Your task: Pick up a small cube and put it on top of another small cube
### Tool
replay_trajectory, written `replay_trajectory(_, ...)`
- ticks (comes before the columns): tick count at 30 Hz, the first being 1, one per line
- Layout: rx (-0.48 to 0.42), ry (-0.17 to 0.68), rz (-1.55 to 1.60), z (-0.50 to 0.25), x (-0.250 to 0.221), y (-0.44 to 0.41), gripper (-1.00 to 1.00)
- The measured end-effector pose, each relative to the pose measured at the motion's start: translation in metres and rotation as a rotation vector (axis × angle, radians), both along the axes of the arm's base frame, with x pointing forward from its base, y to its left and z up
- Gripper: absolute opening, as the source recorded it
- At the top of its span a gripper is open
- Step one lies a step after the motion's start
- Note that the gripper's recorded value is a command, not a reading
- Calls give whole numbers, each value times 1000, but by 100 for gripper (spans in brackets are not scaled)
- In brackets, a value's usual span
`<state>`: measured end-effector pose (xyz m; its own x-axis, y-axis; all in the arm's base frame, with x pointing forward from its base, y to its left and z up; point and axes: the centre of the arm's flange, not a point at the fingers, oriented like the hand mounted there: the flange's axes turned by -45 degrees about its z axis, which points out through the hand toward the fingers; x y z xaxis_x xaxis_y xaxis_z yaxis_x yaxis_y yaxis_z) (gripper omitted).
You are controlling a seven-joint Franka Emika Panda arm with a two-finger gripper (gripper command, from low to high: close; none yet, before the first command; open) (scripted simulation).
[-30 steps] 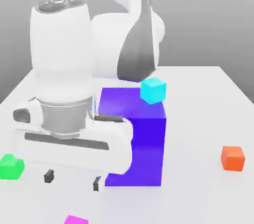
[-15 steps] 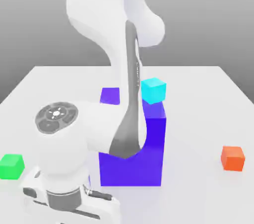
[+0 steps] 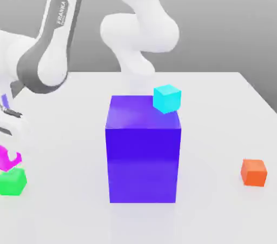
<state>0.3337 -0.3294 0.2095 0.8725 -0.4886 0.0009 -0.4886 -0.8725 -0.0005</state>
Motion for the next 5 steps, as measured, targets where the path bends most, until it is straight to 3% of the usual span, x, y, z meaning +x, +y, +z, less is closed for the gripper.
replay_trajectory(1, 1, 0, -2, -12, -2, -1, -100)
replay_trajectory(2, 1, 1, -4, -24, -3, -1, 100)
replay_trajectory(5, 1, 1, -4, -24, -3, -1, 100)
